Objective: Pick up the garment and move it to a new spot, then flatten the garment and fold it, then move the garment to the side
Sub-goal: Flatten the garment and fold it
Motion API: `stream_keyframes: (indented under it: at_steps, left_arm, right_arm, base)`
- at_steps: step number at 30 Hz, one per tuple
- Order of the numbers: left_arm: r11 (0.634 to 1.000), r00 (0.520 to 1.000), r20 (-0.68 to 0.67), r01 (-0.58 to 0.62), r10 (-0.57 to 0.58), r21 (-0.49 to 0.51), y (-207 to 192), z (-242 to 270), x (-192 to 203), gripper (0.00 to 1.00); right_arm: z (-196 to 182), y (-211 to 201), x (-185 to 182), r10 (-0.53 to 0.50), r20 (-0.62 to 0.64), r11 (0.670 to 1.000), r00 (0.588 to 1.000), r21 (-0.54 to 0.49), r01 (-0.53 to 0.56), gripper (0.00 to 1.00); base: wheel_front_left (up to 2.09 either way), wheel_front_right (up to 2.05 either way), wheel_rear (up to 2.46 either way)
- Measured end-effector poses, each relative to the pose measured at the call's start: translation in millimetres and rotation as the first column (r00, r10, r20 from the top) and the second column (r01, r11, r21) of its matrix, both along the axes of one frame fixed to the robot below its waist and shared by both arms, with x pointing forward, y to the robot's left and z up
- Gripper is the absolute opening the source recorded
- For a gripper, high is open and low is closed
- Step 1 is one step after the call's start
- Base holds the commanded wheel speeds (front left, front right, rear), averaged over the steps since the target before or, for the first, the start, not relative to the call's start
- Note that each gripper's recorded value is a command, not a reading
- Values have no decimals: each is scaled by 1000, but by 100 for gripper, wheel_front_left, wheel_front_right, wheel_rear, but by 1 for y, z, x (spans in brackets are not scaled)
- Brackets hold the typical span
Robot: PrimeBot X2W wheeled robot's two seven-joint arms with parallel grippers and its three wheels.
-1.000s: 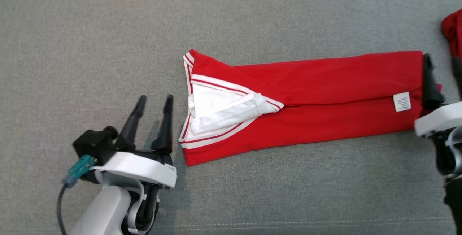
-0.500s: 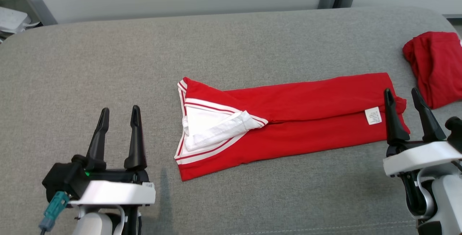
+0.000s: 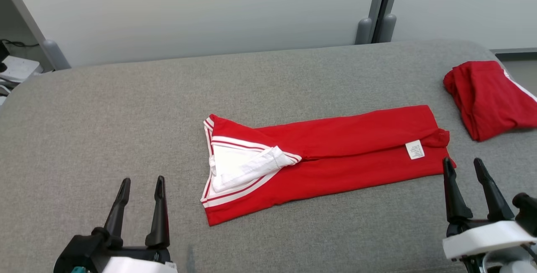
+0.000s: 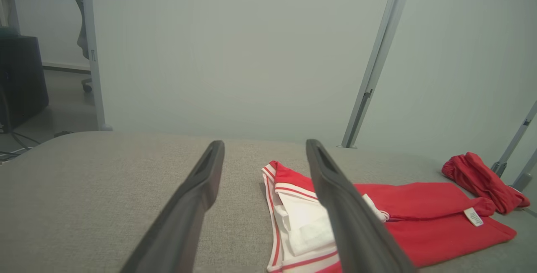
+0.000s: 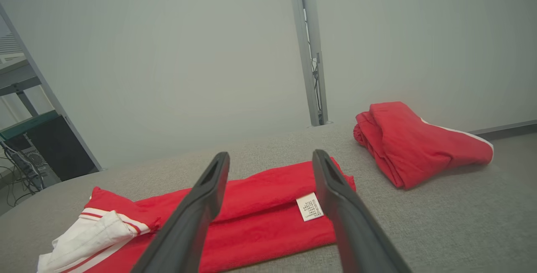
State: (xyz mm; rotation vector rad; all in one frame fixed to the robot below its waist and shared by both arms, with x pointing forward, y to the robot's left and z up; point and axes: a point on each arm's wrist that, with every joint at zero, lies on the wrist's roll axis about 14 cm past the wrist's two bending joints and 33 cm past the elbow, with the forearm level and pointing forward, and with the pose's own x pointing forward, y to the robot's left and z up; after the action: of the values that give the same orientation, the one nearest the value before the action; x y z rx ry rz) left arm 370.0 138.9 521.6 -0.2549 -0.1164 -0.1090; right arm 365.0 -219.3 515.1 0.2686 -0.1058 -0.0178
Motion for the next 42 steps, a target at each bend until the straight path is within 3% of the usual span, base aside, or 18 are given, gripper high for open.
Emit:
stream_keyframes:
  at_steps: [9, 27, 33, 42]
  left_arm:
    - [1000, 1000, -11, -7, 7, 7, 0, -2, -12, 100]
    - [1000, 1000, -28, -12, 12, 11, 0, -8, -11, 100]
    - [1000, 998, -55, 2, -1, 17, -4, -17, -9, 100]
    - [1000, 995, -103, 4, -2, 15, -6, -34, 6, 100]
  right_arm:
    - [-8, -3, -21, -19, -17, 1000, 1000, 22, 20, 100]
    - [-16, 6, -14, 3, -43, 1000, 999, 30, -1, 100]
    - [-26, -2, 4, -25, -81, 998, 996, 53, 29, 100]
    - [-51, -34, 61, -121, -190, 987, 974, 78, 138, 100]
  base:
    - [0, 0, 0]
    - [0, 0, 0]
    - [0, 0, 0]
    - [0, 0, 0]
